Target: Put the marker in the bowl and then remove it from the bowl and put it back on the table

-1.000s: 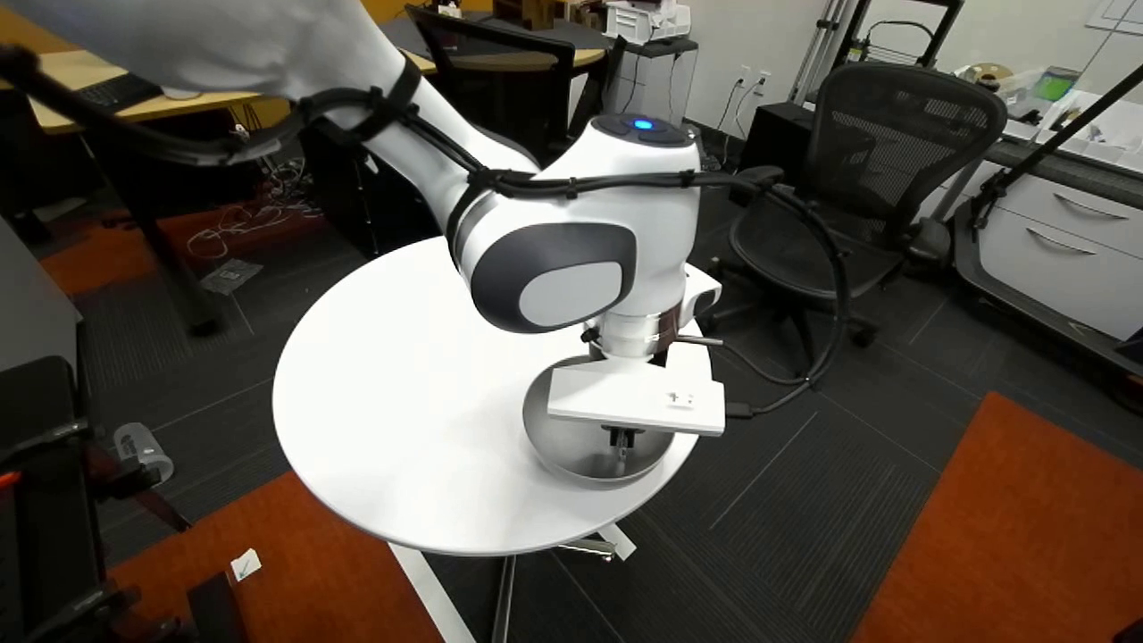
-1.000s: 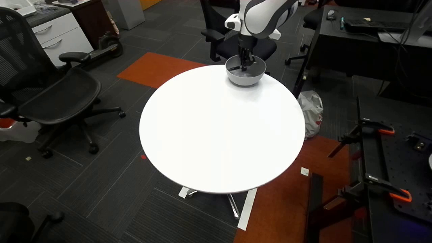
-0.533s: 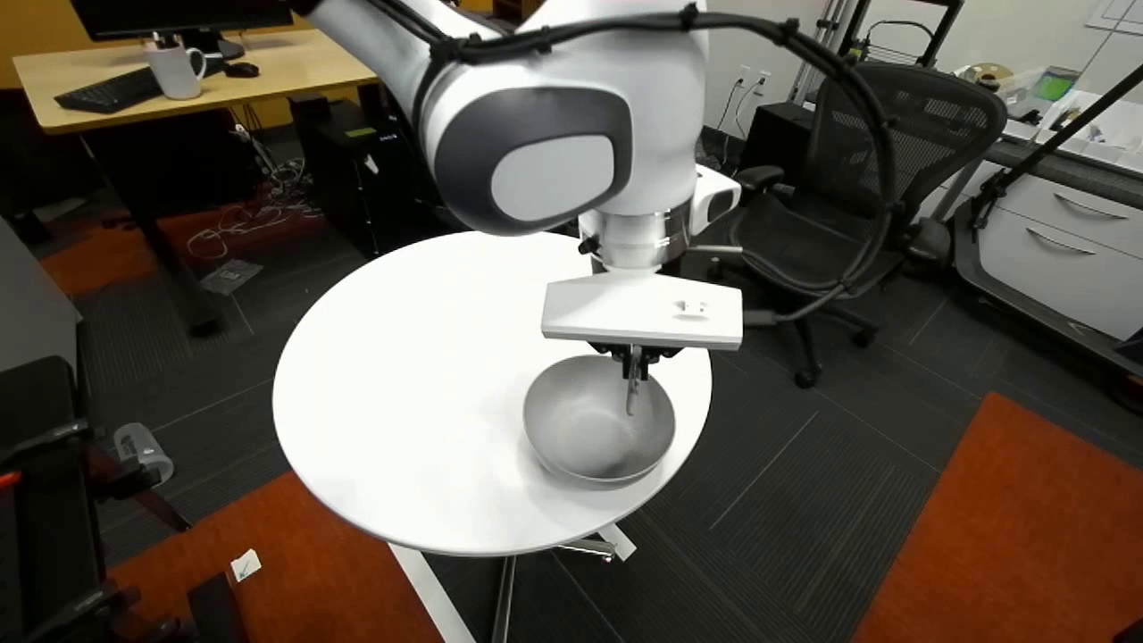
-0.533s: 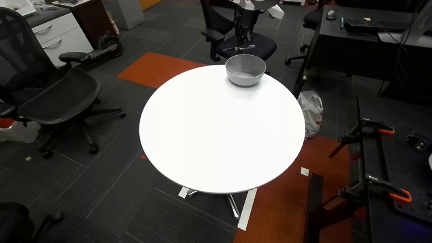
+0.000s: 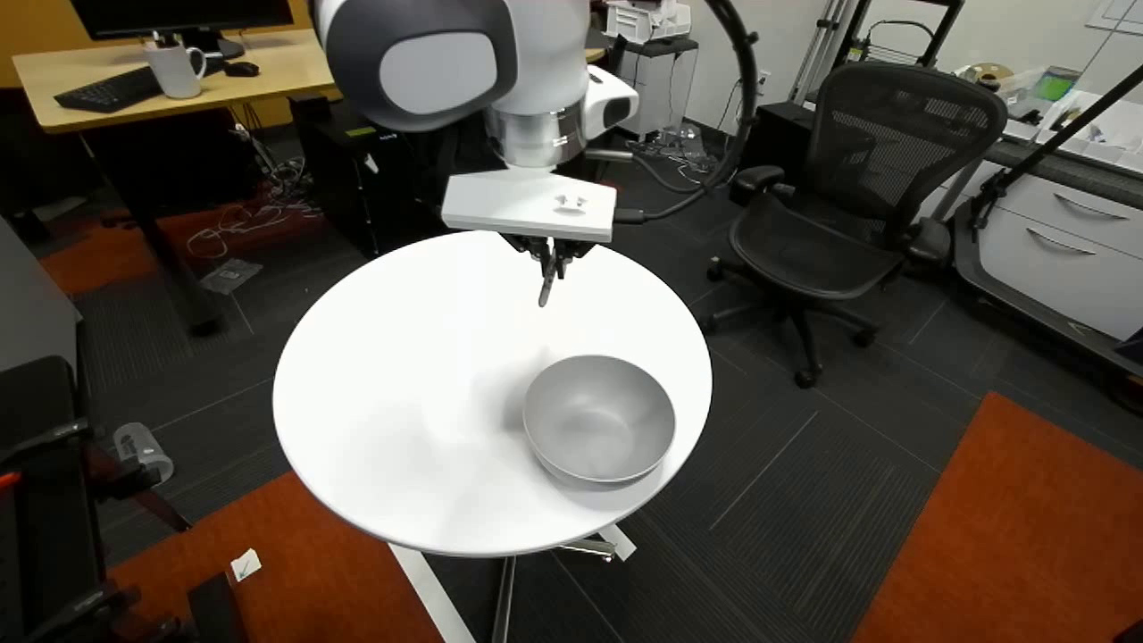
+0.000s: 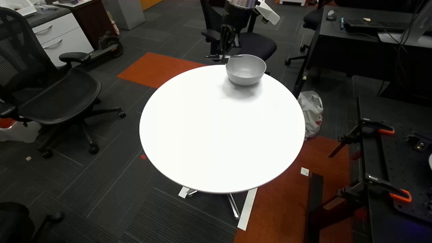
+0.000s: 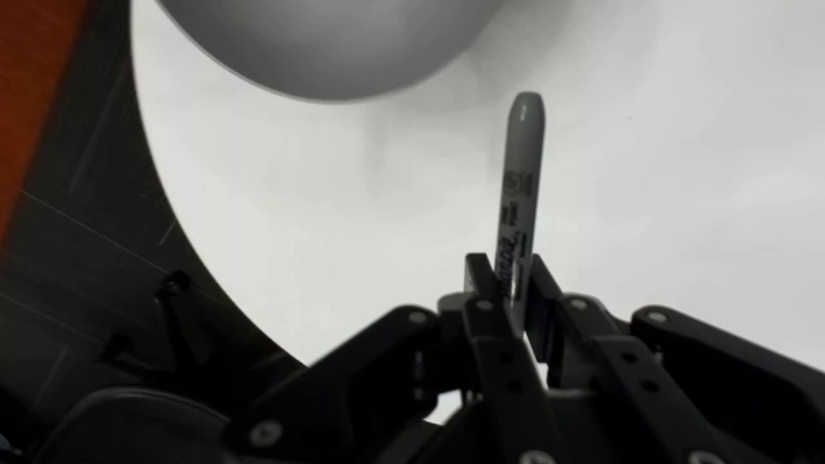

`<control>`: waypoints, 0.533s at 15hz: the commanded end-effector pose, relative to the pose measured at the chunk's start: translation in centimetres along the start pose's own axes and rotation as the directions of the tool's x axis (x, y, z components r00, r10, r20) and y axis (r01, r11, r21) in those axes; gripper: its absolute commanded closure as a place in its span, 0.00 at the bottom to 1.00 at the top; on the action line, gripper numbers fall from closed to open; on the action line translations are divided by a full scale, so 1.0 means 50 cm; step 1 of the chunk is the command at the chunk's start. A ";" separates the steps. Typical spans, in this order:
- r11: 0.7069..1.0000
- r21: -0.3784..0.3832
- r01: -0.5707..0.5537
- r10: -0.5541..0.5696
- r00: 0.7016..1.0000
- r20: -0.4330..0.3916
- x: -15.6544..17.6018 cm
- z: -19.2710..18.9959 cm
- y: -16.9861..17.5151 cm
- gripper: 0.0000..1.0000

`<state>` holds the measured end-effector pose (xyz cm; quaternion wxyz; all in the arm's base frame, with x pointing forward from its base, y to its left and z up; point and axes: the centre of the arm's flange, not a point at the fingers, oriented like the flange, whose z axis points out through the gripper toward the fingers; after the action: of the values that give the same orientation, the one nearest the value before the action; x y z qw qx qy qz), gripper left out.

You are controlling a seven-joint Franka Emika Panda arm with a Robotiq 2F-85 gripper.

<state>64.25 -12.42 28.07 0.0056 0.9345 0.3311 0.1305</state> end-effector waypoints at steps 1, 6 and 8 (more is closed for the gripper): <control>1.000 0.021 0.008 -0.007 1.000 -0.026 0.055 0.027 -0.108 0.96; 0.994 0.099 0.053 -0.048 0.998 -0.050 0.130 0.119 -0.215 0.96; 0.987 0.138 0.082 -0.077 0.996 -0.043 0.146 0.159 -0.248 0.96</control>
<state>63.79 0.40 23.25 -0.0466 0.9197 0.3702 0.1220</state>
